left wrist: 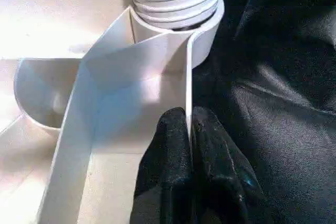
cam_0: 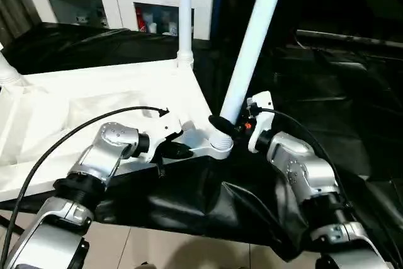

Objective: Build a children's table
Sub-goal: Insert table leg to table base

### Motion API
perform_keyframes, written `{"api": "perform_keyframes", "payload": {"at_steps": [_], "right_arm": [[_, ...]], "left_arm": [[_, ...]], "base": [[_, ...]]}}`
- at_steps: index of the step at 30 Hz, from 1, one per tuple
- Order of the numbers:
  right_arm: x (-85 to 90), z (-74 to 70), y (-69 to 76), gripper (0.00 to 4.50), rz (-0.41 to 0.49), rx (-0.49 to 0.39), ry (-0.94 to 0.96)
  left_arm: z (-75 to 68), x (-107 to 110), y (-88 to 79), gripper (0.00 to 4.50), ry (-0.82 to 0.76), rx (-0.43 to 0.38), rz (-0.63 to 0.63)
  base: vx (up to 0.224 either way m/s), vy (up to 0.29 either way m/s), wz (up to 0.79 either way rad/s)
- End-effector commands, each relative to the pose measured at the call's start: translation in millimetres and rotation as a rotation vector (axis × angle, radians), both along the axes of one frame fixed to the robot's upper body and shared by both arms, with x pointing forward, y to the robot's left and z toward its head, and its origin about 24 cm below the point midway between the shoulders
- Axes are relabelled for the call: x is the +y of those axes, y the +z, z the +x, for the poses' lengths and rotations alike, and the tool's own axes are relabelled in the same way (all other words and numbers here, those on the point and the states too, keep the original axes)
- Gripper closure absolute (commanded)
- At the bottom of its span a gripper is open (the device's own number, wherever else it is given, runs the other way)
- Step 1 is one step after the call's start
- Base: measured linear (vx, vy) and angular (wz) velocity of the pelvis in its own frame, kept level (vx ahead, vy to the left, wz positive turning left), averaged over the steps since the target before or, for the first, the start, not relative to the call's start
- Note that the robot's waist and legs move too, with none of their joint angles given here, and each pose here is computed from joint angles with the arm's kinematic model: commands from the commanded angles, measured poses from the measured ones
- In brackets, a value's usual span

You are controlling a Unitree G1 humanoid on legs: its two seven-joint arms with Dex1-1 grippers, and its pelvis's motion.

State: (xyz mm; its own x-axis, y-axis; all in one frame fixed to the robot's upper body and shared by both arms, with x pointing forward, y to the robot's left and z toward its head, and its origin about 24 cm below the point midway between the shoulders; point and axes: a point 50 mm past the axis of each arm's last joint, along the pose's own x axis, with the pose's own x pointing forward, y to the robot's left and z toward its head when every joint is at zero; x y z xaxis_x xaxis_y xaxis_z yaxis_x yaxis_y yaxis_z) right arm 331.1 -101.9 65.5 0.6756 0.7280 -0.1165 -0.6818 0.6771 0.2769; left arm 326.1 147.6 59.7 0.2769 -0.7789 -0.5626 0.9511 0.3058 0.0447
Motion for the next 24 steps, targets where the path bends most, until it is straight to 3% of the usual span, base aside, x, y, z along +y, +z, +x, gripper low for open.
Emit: {"api": "perform_keyframes", "payload": {"at_steps": [1,7,16,20,24], "right_arm": [[1.1,-0.6,-7.7,2.57,-0.01,0.034,0.008],[-9.4,-10.7,-24.5,2.57,0.069,0.087,-0.055],[-14.6,-20.3,-45.1,2.57,0.112,0.092,-0.142],[-13.5,-23.5,-48.9,2.57,0.07,0.069,-0.135],[-7.3,-28.1,-46.3,2.57,-0.033,0.011,-0.054]], "left_arm": [[0.3,-3.7,7.8,4.5,0.0,-0.024,-0.067],[4.1,-4.4,9.2,4.5,0.028,-0.056,-0.066],[8.7,-5.5,12.1,4.5,0.037,-0.067,-0.061],[9.4,-5.0,12.3,4.5,0.034,-0.075,-0.048],[10.3,-5.4,11.9,4.5,0.034,-0.08,-0.04]], "base": [[0.0,0.0,0.0],[0.0,0.0,0.0],[0.0,0.0,0.0],[0.0,0.0,0.0],[0.0,0.0,0.0]]}}
